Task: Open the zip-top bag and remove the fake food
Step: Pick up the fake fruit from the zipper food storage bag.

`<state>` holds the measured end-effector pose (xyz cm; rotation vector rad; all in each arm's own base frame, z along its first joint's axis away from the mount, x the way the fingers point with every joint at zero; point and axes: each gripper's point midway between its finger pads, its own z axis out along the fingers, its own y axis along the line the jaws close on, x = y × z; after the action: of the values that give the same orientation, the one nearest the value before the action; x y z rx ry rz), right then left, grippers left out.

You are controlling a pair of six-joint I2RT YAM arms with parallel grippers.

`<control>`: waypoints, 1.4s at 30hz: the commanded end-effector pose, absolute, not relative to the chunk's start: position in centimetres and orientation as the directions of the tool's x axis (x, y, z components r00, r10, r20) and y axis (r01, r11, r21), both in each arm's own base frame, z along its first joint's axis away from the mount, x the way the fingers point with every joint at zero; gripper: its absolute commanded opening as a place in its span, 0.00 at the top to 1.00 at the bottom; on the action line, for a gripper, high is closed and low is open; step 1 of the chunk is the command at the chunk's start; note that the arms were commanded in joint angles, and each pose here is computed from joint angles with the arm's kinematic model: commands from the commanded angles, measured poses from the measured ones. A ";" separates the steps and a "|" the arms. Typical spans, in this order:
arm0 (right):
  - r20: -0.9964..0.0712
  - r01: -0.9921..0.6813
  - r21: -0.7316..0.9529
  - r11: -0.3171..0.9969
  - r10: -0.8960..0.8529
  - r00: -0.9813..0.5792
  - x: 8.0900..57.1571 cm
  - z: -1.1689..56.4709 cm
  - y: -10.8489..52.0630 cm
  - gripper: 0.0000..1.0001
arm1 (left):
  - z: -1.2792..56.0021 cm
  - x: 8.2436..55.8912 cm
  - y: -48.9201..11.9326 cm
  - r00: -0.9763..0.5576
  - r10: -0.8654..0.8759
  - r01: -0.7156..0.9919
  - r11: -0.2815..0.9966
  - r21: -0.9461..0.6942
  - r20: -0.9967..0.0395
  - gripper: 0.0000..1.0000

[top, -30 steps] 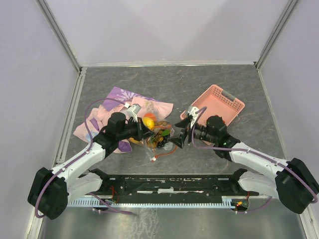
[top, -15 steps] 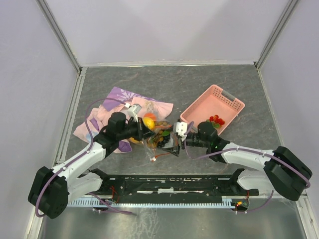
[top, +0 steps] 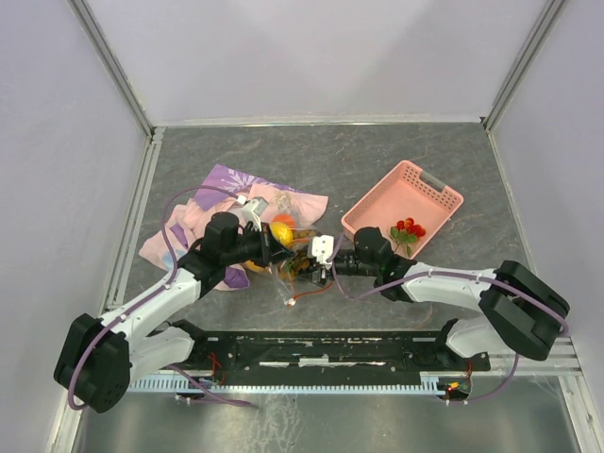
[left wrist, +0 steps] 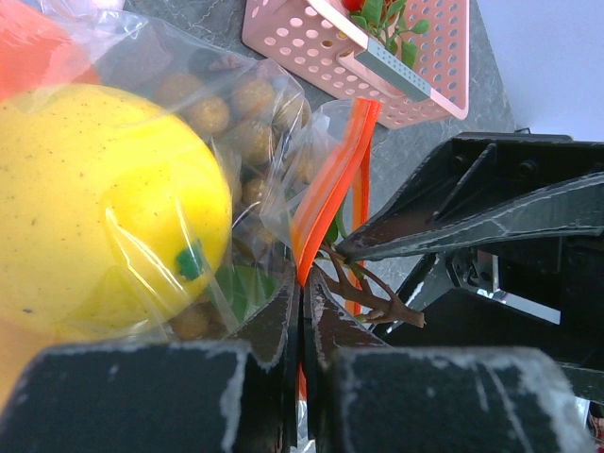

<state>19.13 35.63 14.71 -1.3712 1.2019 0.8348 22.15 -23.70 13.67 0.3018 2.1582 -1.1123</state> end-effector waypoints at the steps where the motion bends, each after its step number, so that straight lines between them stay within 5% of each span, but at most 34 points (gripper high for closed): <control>1: -0.943 -0.946 -0.299 0.123 -0.192 0.273 20.4 16.2 36.9 0.36 | 15.0 22.4 -24.3 -0.727 -0.127 0.504 0.568 -0.650 -0.675 0.97; 12: -0.942 -0.948 -0.295 0.122 -0.206 0.266 20.8 15.8 37.7 0.57 | 15.0 22.3 -24.2 -0.728 -0.129 0.504 0.565 -0.653 -0.674 0.97; 24: -0.936 -0.946 -0.311 0.088 -0.202 0.289 19.7 16.4 36.9 0.97 | 15.2 22.5 -23.9 -0.715 -0.146 0.497 0.581 -0.644 -0.684 0.97; 42: -0.919 -0.920 -0.387 0.064 -0.115 0.378 17.6 20.7 34.2 0.98 | 15.1 22.7 -23.3 -0.706 -0.156 0.480 0.613 -0.628 -0.691 0.97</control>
<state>17.64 34.61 17.42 -1.4190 1.1373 0.8149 22.09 -23.51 13.95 0.2975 2.1433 -1.1069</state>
